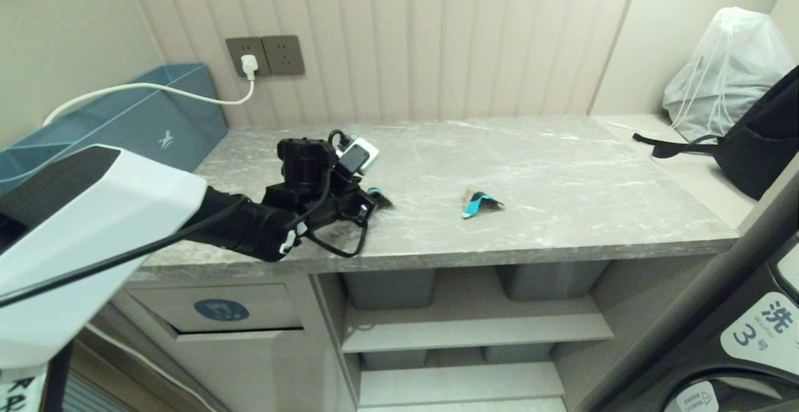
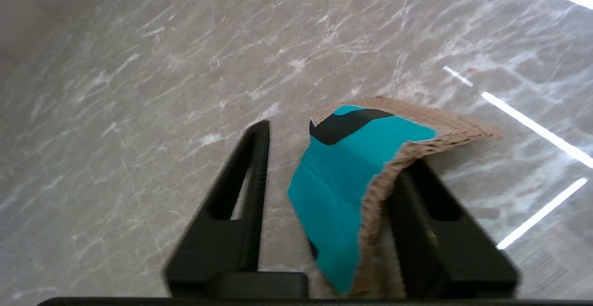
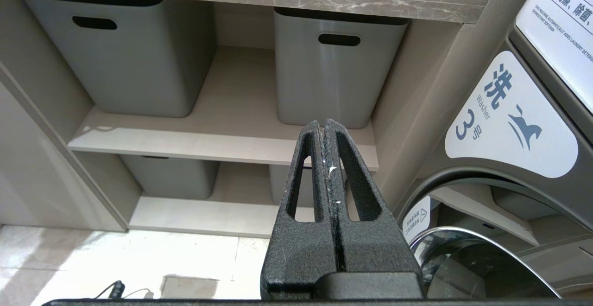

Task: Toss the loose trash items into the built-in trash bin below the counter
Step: Pick up the garbage, then put the garbage in the trash can

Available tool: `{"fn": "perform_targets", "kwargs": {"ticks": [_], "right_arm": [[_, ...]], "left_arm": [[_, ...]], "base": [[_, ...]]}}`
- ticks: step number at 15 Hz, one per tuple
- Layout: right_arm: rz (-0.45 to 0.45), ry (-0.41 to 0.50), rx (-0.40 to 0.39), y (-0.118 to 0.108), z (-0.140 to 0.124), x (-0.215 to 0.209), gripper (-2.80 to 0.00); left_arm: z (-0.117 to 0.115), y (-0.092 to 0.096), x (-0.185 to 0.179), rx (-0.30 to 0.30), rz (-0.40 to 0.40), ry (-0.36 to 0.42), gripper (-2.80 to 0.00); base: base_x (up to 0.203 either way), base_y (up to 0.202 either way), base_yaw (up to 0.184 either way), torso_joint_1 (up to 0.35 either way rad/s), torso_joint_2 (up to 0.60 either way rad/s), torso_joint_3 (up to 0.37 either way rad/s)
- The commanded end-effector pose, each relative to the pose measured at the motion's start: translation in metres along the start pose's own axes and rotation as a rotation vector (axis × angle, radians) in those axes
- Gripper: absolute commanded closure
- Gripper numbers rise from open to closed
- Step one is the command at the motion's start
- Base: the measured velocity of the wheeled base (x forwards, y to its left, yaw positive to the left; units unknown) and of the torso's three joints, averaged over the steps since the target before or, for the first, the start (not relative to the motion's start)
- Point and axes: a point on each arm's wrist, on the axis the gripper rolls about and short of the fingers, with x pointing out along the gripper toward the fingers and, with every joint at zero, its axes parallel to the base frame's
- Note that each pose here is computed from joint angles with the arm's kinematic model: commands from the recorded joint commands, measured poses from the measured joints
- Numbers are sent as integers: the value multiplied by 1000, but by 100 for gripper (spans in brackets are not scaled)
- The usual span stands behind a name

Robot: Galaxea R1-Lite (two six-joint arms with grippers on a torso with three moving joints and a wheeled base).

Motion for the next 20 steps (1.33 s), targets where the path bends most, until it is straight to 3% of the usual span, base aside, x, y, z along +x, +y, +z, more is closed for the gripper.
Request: {"fn": "perform_targets", "kwargs": {"ticks": [1, 4, 7, 9, 10, 13, 16, 18, 19, 20], "right_arm": [[1, -2, -2, 0, 0, 0, 0], [1, -1, 0, 0, 0, 0, 0], [1, -2, 0, 0, 0, 0, 0], [1, 0, 3, 0, 0, 0, 0], [0, -1, 13, 0, 0, 0, 0], [-17, -2, 43, 0, 0, 0, 0], [-19, -2, 47, 0, 0, 0, 0], [-19, -2, 47, 0, 0, 0, 0], [-19, -2, 47, 0, 0, 0, 0], [-19, -2, 47, 0, 0, 0, 0]], "left_arm": [[12, 5, -9, -14, 15, -32, 0], [53, 26, -52, -54, 62, -131, 0], [84, 43, -118, -109, 100, -215, 0], [89, 49, -173, -239, 134, -245, 0], [87, 49, -199, -348, 159, -253, 0], [69, 50, -270, -788, 282, -284, 0], [39, 46, -334, -1147, 423, -273, 0], [6, 34, -367, -1429, 544, -213, 0], [-11, 26, -375, -1544, 612, -180, 0], [-28, 19, -378, -1622, 676, -140, 0]], "base": [[0, 0, 0, 0, 0, 0], [0, 0, 0, 0, 0, 0], [0, 0, 0, 0, 0, 0], [0, 0, 0, 0, 0, 0], [0, 0, 0, 0, 0, 0], [0, 0, 0, 0, 0, 0], [0, 0, 0, -79, 164, 97], [0, 0, 0, -211, 463, 247], [0, 0, 0, -233, 508, 288], [0, 0, 0, -214, 510, 285]]}}
